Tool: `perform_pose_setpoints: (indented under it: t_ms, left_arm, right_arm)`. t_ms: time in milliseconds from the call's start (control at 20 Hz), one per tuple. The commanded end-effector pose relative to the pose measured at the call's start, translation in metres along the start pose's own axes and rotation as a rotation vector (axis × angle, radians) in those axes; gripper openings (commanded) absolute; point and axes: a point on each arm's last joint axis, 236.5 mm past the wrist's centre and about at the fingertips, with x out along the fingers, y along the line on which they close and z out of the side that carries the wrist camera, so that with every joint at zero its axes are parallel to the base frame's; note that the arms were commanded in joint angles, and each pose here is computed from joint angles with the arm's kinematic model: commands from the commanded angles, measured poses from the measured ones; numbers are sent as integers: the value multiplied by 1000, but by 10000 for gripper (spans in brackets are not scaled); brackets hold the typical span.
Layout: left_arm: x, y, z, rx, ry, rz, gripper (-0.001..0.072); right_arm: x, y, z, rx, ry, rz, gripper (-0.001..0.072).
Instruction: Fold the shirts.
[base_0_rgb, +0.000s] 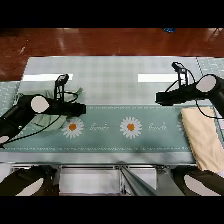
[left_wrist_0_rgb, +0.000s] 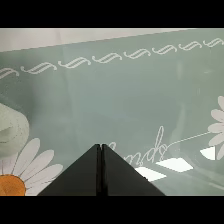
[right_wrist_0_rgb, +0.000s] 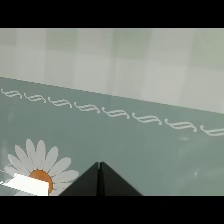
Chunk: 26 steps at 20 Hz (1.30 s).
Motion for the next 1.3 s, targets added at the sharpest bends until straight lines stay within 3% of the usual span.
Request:
perform_pose_setpoints:
  t_ms: [0, 750, 1000, 1050, 1100, 1150, 1200, 1250]
  left_arm:
    - [0, 0, 0, 0, 0, 1, 20]
    - [0, 0, 0, 1, 0, 0, 19]
    - [0, 0, 1, 1, -3, 1, 29]
    - [0, 1, 3, 4, -13, 5, 124]
    - [-1, 5, 8, 11, -32, 17, 368]
    - [-3, 13, 14, 33, -49, 46, 507]
    - [-10, 27, 24, 73, -68, 99, 509]
    - [-21, 43, 34, 102, -79, 160, 509]
  right_arm:
    - [0, 0, 0, 1, 1, 0, 19]
    - [0, 0, 1, 1, -3, 0, 19]
    - [-2, -1, 30, 9, -127, -3, 19]
    - [-2, -1, 34, 12, -145, 0, 19]
    - [-3, -2, 37, 10, -158, -5, 57]
    - [-3, -4, 38, 2, -161, -16, 259]
    - [-1, -9, 36, -14, -150, -38, 426]
    - [1, -16, 30, -39, -122, -63, 418]
